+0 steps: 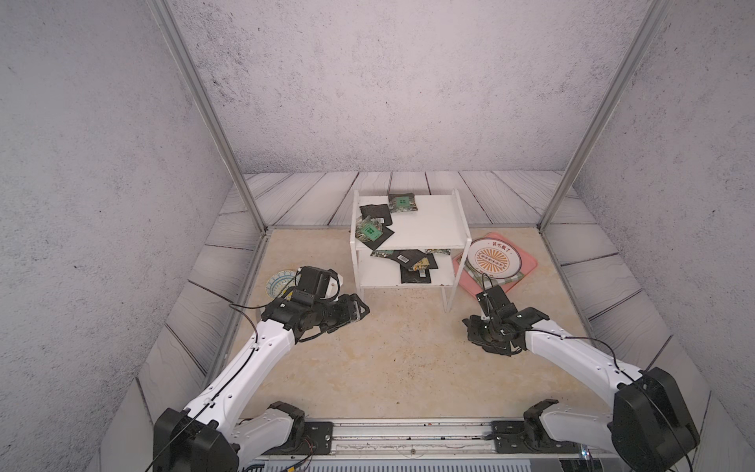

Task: Remove the tea bags from the shelf
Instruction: Place the tea bag at the center of the board.

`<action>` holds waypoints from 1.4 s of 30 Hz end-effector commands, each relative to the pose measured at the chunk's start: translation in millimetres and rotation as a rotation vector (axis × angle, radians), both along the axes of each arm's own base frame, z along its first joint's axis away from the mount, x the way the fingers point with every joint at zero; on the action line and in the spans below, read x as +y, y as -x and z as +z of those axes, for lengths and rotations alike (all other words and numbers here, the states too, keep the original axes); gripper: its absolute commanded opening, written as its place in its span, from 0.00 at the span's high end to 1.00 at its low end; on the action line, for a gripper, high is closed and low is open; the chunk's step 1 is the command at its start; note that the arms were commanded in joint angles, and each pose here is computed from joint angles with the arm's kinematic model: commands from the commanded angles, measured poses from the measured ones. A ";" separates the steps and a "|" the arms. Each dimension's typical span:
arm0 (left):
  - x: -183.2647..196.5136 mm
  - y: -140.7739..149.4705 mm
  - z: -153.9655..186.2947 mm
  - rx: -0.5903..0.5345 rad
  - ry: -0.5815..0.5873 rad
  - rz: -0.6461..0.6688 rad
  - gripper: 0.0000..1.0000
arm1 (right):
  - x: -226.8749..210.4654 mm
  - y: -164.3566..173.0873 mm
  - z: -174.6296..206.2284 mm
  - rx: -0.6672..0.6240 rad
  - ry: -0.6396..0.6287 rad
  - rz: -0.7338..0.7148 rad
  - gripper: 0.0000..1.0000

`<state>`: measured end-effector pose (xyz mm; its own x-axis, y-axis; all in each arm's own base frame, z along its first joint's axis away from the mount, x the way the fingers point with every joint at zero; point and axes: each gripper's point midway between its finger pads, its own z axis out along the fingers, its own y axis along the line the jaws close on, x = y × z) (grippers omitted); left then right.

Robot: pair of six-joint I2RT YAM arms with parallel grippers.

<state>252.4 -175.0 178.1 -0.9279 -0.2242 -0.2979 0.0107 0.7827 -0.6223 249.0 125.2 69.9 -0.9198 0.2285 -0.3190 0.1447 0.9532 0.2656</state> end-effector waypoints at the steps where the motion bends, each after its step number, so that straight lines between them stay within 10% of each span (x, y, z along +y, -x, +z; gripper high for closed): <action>1: -2.6 -2.6 1.4 -0.016 -0.006 -0.014 0.28 | 6.1 -4.3 -7.8 0.010 -0.031 -0.010 0.87; 15: -1.7 -2.7 -3.2 -0.004 -0.011 -0.004 0.28 | 13.5 -7.4 -37.3 0.073 -0.038 -0.013 0.85; 23: -0.6 -5.3 -2.9 -0.010 -0.015 0.007 0.29 | 11.2 -2.8 -29.5 0.077 -0.029 0.000 0.63; 42: 8.2 -7.6 79.2 -0.189 0.013 0.044 0.30 | 0.4 6.8 132.1 -0.197 -0.024 0.158 0.52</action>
<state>262.9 -169.6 238.3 -0.8637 -0.2639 -0.4294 0.0753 0.7748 -0.6276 254.2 134.2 189.1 -0.8581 0.1599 -0.4879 -0.0228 0.9375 0.3473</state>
